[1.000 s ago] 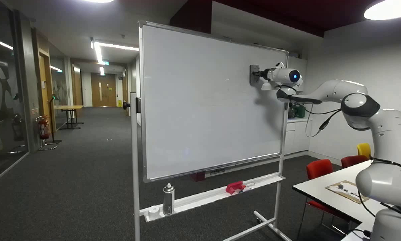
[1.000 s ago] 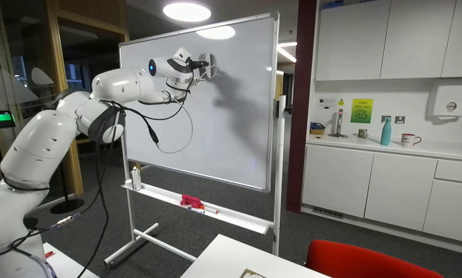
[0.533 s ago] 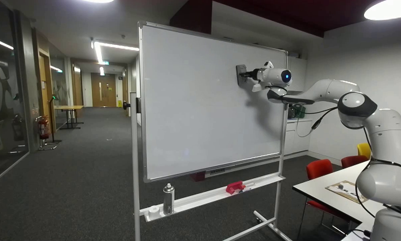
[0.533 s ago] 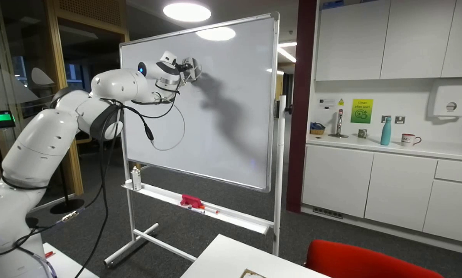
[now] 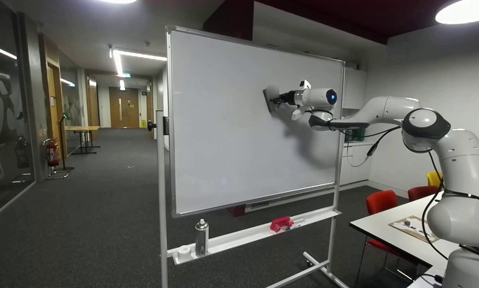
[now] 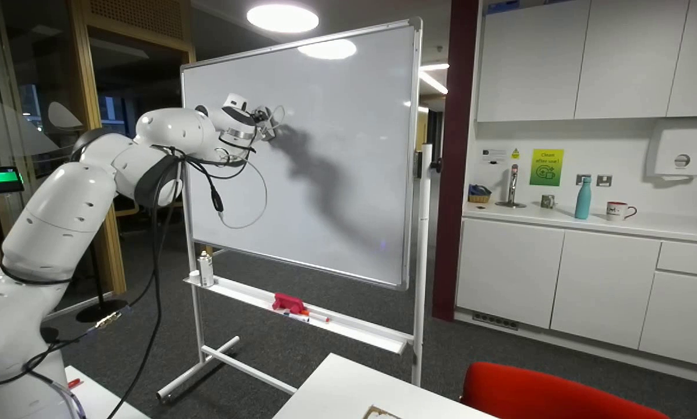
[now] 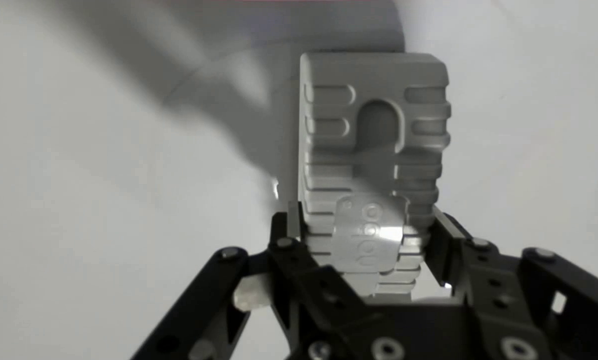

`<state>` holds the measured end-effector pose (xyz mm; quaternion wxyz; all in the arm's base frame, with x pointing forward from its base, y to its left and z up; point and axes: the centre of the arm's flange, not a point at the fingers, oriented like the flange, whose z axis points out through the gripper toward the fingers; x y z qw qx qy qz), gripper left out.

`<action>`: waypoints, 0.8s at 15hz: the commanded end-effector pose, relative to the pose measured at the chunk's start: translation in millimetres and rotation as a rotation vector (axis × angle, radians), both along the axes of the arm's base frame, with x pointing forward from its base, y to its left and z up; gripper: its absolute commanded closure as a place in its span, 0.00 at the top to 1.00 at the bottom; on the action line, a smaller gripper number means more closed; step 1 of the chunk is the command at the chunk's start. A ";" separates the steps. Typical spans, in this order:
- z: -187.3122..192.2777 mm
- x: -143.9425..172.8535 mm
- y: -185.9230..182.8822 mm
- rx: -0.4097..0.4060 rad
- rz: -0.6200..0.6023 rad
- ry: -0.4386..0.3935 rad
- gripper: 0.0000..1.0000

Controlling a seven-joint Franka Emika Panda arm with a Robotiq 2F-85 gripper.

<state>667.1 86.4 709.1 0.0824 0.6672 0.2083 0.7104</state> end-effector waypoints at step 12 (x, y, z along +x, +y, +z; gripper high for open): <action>0.5 11.0 -23.8 0.010 -0.021 0.001 0.34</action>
